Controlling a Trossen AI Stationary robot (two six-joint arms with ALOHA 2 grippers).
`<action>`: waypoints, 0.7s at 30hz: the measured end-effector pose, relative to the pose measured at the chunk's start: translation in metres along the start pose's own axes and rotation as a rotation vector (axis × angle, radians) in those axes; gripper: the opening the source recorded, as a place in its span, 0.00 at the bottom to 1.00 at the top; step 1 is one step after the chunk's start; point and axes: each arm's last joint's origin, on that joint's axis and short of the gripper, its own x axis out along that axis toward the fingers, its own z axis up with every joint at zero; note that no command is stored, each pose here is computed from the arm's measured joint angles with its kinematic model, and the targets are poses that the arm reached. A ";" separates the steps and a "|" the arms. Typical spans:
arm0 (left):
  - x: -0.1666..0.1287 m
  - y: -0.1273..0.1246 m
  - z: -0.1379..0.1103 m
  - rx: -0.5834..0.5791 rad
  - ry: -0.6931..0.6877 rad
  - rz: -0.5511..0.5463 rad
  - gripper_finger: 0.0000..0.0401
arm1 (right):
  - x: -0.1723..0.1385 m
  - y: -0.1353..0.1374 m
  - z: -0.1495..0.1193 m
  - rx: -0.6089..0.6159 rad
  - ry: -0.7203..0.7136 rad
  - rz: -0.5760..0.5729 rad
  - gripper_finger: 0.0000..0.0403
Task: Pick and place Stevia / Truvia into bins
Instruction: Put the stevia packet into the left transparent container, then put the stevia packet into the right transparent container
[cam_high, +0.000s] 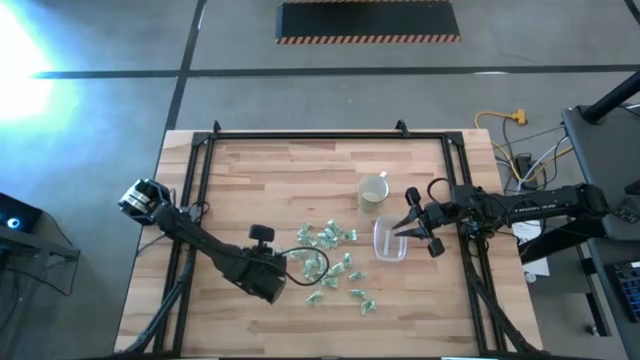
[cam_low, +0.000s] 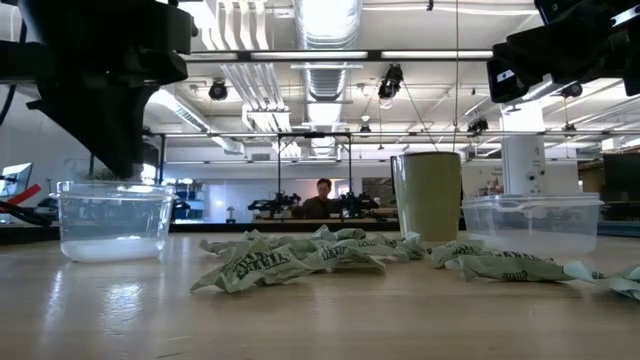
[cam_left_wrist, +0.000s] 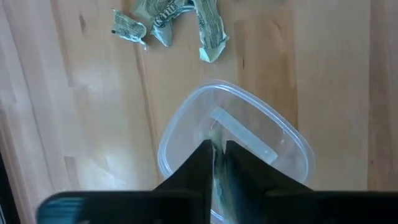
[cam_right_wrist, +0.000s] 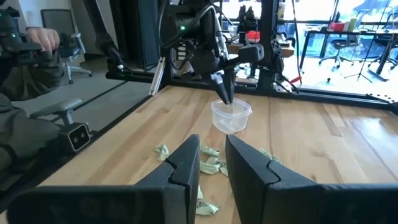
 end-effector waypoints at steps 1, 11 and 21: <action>0.000 0.000 0.000 0.000 -0.001 0.003 0.10 | 0.000 0.000 0.000 0.001 0.000 0.000 0.17; -0.015 0.007 0.004 0.001 -0.055 0.000 0.28 | 0.009 0.012 0.000 -0.033 -0.016 0.095 0.17; -0.047 0.033 -0.005 -0.073 -0.264 0.165 0.29 | 0.069 0.054 0.025 -0.295 0.120 0.117 0.17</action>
